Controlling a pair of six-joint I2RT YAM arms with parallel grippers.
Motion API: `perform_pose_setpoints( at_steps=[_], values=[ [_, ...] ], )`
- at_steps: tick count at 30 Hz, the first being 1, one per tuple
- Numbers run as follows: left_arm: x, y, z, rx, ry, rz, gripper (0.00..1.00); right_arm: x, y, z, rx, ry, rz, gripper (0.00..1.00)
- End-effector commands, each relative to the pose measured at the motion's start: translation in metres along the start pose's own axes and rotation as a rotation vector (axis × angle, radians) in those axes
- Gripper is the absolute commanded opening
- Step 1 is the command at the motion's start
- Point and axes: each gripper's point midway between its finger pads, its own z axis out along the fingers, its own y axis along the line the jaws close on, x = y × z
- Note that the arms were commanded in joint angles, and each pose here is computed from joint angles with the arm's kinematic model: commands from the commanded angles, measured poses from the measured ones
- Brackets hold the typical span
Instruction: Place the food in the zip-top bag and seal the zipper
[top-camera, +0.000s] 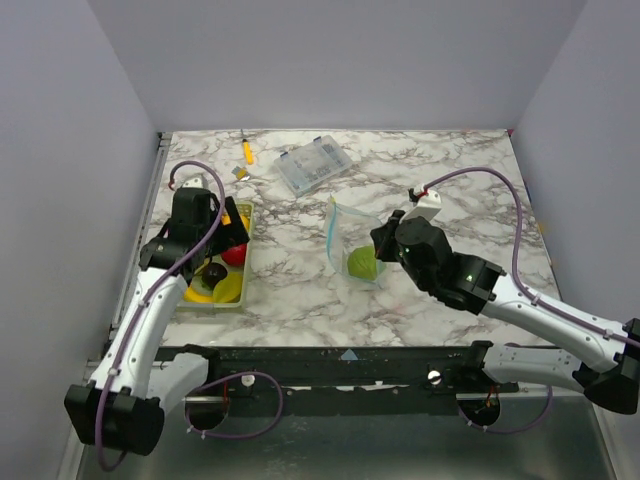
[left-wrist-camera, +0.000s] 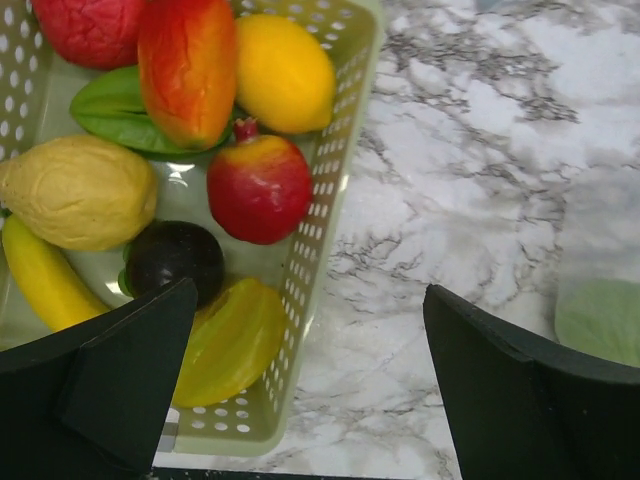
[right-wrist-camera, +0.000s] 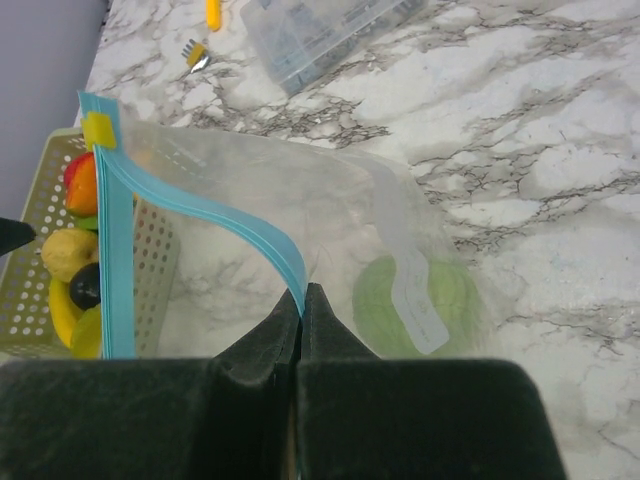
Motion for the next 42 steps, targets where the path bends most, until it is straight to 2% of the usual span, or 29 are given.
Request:
perform_pose_setpoints(
  at_steps=[1,4,6,16,20,27,30,33,35,36,39,42],
  values=[
    [0.012,0.026,0.041,-0.113,0.087,-0.226,0.99,-0.007,-0.004,-0.005,0.001,-0.028,-0.004,0.01],
    [0.024,0.032,0.063,-0.149,0.183,-0.375,0.96,-0.008,-0.005,-0.006,-0.001,-0.033,-0.009,0.01],
    [0.029,0.036,0.074,-0.189,0.221,-0.423,0.94,-0.010,-0.005,-0.007,0.000,-0.037,-0.015,0.01],
    [0.053,0.046,0.104,-0.289,0.302,-0.548,0.88,-0.015,0.003,-0.004,-0.008,-0.036,-0.035,0.01],
    [0.051,0.049,0.112,-0.307,0.297,-0.581,0.84,-0.010,0.007,0.000,-0.018,-0.023,-0.022,0.01],
    [0.060,0.053,0.121,-0.358,0.324,-0.670,0.73,-0.007,0.011,0.002,-0.028,-0.010,-0.011,0.01],
    [0.066,0.058,0.126,-0.381,0.335,-0.702,0.73,-0.008,0.011,0.001,-0.033,-0.013,-0.007,0.01],
    [0.072,0.059,0.130,-0.376,0.353,-0.705,0.80,-0.010,0.014,0.003,-0.034,-0.017,-0.015,0.01],
    [0.076,0.060,0.131,-0.384,0.365,-0.704,0.81,-0.010,0.016,0.003,-0.033,-0.009,-0.016,0.01],
    [0.077,0.061,0.131,-0.384,0.365,-0.704,0.79,-0.010,0.016,0.003,-0.035,-0.005,-0.011,0.01],
    [0.073,0.064,0.127,-0.394,0.336,-0.695,0.60,-0.002,0.016,0.005,-0.050,0.004,-0.005,0.01],
    [0.062,0.067,0.112,-0.392,0.281,-0.659,0.50,-0.002,0.019,0.008,-0.045,0.009,-0.010,0.01]
  ],
)
